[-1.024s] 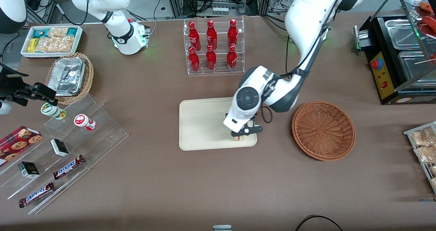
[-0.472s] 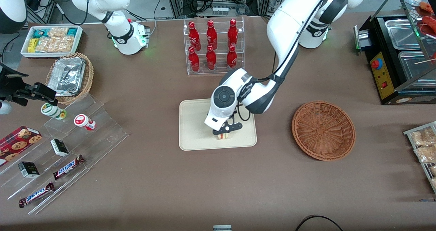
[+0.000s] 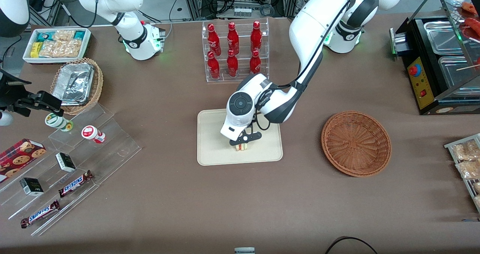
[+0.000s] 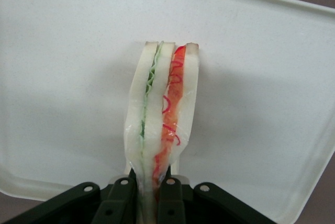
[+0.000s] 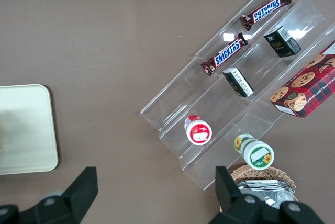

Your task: Place sandwich from basket to tray

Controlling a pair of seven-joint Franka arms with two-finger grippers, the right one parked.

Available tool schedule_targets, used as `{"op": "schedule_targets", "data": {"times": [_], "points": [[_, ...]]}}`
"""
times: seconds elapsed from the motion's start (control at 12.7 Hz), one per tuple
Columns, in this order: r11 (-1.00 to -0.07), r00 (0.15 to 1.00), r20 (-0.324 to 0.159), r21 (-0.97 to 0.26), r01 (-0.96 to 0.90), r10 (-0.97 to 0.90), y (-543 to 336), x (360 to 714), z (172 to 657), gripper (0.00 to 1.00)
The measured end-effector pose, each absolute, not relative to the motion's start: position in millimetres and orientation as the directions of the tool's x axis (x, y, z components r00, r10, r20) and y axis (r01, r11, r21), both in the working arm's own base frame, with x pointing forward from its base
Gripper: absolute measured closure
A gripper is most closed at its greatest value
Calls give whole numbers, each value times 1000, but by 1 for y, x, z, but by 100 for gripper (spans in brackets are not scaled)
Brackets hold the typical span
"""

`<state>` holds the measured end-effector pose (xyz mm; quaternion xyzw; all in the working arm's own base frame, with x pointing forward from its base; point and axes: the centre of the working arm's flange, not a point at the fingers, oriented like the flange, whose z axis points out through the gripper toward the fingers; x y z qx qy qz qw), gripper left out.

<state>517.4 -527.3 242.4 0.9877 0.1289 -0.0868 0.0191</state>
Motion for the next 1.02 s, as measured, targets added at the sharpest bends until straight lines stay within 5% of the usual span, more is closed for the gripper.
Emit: {"op": "schedule_targets", "data": {"times": [0.39,1.02], "points": [[-957,941,-183,6,290,284,-527,517,234,79],[-951,947,-136,70,302,291,-527,534,298,0]]}}
